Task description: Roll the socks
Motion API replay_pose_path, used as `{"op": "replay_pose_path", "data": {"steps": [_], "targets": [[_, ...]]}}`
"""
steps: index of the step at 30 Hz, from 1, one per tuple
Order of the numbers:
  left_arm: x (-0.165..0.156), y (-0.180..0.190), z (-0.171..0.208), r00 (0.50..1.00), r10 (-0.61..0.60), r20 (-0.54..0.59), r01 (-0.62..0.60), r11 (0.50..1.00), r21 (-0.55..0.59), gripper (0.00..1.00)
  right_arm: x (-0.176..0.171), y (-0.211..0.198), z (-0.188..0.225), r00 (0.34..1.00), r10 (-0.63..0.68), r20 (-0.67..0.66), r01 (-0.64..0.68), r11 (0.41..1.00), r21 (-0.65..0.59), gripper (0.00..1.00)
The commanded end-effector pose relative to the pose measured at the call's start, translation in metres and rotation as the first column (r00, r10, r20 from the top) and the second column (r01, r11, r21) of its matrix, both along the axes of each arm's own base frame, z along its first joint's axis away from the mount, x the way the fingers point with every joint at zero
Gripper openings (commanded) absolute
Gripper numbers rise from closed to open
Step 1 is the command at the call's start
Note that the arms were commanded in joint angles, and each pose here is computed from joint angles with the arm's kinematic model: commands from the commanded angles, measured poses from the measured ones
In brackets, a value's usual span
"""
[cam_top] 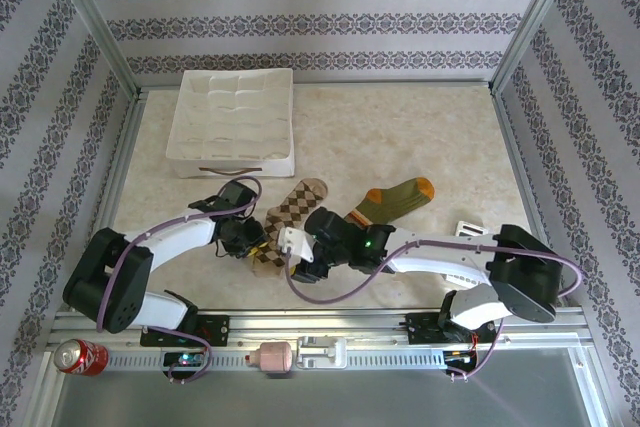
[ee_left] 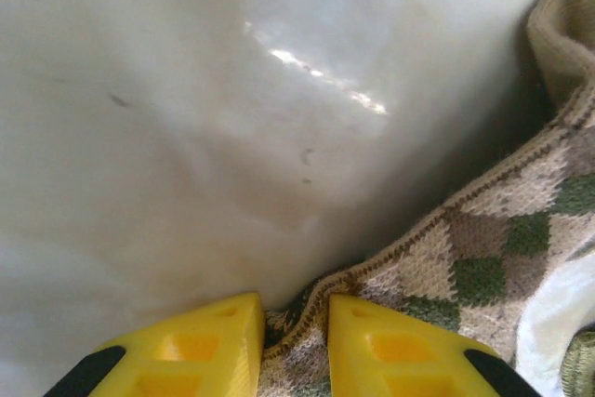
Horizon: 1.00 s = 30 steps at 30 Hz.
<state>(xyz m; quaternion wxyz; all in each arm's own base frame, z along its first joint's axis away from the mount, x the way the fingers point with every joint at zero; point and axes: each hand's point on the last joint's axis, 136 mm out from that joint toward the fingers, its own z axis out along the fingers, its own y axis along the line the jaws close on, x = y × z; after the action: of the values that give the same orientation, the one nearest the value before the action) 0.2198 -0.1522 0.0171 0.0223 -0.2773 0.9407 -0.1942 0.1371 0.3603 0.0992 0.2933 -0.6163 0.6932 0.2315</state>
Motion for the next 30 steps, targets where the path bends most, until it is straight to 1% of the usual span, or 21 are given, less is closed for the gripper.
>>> {"op": "replay_pose_path", "data": {"steps": [1,4,6,9,11,14,17,21,23,26,28,29,30], "targets": [[-0.004,-0.006,-0.004,1.0,0.007,-0.019,-0.007,1.0,0.008,0.26,-0.009,0.004,-0.015,0.983,0.159,0.094,-0.155,0.987,-0.046,0.55],[0.001,-0.002,0.016,0.999,0.022,0.032,-0.023,1.0,0.019,0.37,-0.013,0.01,-0.028,0.961,0.225,0.159,-0.209,0.971,-0.114,0.55],[0.0,0.003,0.029,0.998,0.031,0.053,-0.032,0.999,0.031,0.42,-0.016,0.017,-0.033,0.948,0.265,0.177,-0.242,0.96,-0.142,0.55],[-0.006,0.015,0.042,0.996,0.057,0.063,-0.06,0.997,0.046,0.43,-0.014,0.024,-0.046,0.936,0.282,0.209,-0.244,0.951,-0.19,0.54],[-0.012,0.024,0.048,0.994,0.083,0.067,-0.086,0.996,0.037,0.44,-0.014,0.027,-0.054,0.933,0.289,0.212,-0.245,0.946,-0.21,0.54],[-0.021,0.033,0.055,0.99,0.122,0.076,-0.123,0.992,0.009,0.43,-0.006,0.034,-0.061,0.93,0.27,0.249,-0.216,0.95,-0.224,0.53],[-0.032,0.039,0.059,0.987,0.14,0.075,-0.14,0.99,-0.008,0.42,0.005,0.039,-0.067,0.931,0.239,0.274,-0.174,0.955,-0.24,0.49],[-0.044,0.041,0.062,0.984,0.159,0.079,-0.157,0.987,-0.034,0.42,0.018,0.043,-0.074,0.937,0.187,0.296,-0.112,0.961,-0.253,0.41],[-0.046,0.043,0.065,0.982,0.165,0.09,-0.162,0.986,-0.042,0.42,0.019,0.044,-0.078,0.942,0.18,0.284,-0.106,0.961,-0.257,0.34],[-0.047,0.043,0.069,0.981,0.165,0.103,-0.16,0.986,-0.05,0.41,0.019,0.046,-0.081,0.952,0.157,0.264,-0.088,0.963,-0.253,0.19],[-0.047,0.042,0.07,0.981,0.161,0.107,-0.156,0.986,-0.055,0.41,0.018,0.046,-0.081,0.963,0.13,0.237,-0.069,0.966,-0.248,0.04],[-0.047,0.042,0.07,0.981,0.16,0.107,-0.155,0.986,-0.056,0.41,0.016,0.046,-0.08,0.968,0.119,0.22,-0.063,0.968,-0.244,0.0],[-0.048,0.042,0.071,0.981,0.16,0.106,-0.155,0.986,-0.06,0.41,0.016,0.046,-0.077,0.975,0.1,0.2,-0.051,0.97,-0.238,0.0]]}}
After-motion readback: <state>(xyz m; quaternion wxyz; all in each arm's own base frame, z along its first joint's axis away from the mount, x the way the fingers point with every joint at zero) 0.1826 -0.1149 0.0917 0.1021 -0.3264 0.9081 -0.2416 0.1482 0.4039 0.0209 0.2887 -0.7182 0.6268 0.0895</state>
